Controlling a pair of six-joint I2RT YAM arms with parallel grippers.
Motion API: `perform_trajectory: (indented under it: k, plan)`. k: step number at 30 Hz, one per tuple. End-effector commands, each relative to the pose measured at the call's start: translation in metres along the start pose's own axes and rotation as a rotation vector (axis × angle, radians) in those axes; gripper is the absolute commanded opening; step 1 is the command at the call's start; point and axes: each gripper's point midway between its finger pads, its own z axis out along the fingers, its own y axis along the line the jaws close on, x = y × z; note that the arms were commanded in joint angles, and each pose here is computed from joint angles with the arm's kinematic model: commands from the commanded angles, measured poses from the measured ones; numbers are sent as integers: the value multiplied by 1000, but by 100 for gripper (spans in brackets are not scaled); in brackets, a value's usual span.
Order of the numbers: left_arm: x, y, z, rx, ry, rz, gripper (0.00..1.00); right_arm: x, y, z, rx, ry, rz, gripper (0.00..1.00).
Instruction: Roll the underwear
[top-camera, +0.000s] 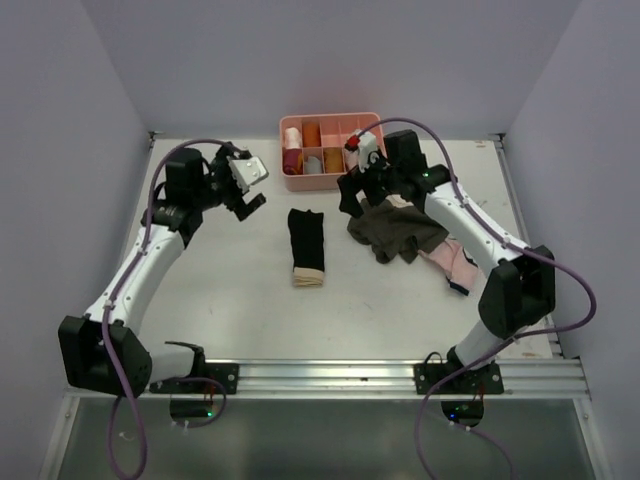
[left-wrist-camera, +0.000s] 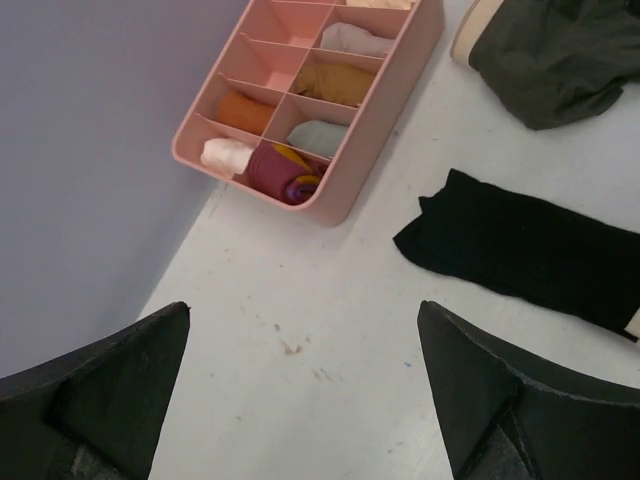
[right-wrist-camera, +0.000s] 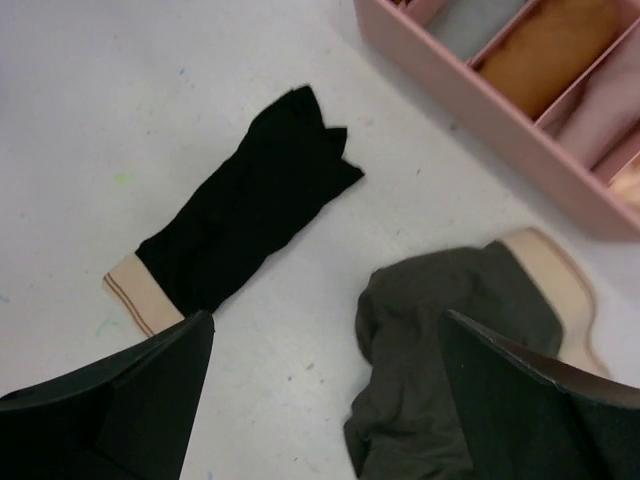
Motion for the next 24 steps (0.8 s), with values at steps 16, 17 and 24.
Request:
perform_trajectory:
  k: [16, 17, 24]
  plan:
    - [79, -194, 5, 463, -29, 429, 75, 47, 104, 57, -490, 137, -64, 84]
    - [78, -195, 7, 454, -54, 464, 72, 55, 107, 66, -501, 166, -28, 82]
    - [91, -223, 17, 485, -139, 710, 64, 78, 119, 95, -572, 233, 87, 56]
